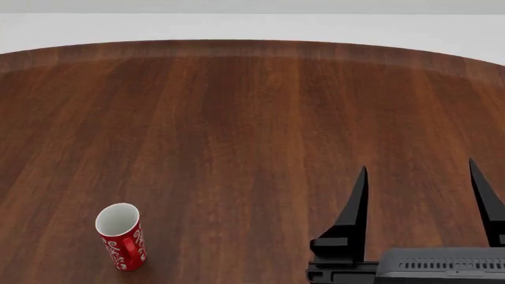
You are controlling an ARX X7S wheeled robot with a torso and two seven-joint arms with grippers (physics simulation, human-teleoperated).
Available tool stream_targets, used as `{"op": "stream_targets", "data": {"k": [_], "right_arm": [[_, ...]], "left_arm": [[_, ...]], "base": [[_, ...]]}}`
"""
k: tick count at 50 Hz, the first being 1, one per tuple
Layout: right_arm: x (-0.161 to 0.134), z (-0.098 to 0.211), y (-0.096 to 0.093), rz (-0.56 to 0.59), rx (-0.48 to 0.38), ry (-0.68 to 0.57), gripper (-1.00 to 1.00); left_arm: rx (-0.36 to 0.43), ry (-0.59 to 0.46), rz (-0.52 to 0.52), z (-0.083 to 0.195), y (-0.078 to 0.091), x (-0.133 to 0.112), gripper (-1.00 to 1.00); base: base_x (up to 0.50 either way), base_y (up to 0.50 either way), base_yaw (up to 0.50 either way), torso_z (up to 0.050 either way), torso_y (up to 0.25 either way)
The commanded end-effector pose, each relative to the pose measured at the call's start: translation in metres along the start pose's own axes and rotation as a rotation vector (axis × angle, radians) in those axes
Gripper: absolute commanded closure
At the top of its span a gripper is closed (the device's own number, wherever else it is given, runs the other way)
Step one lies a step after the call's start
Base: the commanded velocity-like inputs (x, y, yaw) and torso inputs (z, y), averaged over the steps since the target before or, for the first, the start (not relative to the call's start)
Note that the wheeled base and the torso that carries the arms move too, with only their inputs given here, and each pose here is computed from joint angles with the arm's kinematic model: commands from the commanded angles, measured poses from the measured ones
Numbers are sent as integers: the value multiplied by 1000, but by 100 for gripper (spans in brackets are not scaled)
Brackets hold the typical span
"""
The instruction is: Put the white mug on the plate.
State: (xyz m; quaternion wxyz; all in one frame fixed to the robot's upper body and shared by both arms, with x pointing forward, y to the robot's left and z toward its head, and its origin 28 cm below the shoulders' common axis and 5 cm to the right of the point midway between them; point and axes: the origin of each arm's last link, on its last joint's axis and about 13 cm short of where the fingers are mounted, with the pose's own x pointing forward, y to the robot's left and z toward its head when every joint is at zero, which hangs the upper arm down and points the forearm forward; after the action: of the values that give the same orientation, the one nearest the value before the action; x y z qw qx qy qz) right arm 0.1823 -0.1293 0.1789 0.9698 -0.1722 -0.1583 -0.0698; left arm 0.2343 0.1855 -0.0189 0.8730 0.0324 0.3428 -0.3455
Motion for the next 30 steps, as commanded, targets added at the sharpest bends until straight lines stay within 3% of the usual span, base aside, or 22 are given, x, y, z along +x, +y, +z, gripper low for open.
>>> {"op": "stream_targets", "data": {"k": [1, 18, 19, 27, 30], "right_arm": [[0, 0, 0, 1, 2, -2, -100], [-1, 1, -2, -6, 6, -11, -100], [-1, 1, -2, -6, 6, -12, -100], [0, 2, -2, -7, 8, -17, -100], [0, 4, -2, -9, 9, -21, -100]], "left_arm": [[-13, 17, 10, 0, 2, 2, 100], [40, 58, 21, 4, -2, 2, 100], [42, 57, 24, 5, -2, 1, -100], [62, 27, 91, 11, -2, -15, -100], [102, 2, 145, 16, -2, -25, -100]], "base": [[0, 0, 0, 0, 0], [1, 0, -1, 0, 0], [0, 0, 0, 0, 0], [0, 0, 0, 0, 0], [0, 0, 0, 0, 0]]}}
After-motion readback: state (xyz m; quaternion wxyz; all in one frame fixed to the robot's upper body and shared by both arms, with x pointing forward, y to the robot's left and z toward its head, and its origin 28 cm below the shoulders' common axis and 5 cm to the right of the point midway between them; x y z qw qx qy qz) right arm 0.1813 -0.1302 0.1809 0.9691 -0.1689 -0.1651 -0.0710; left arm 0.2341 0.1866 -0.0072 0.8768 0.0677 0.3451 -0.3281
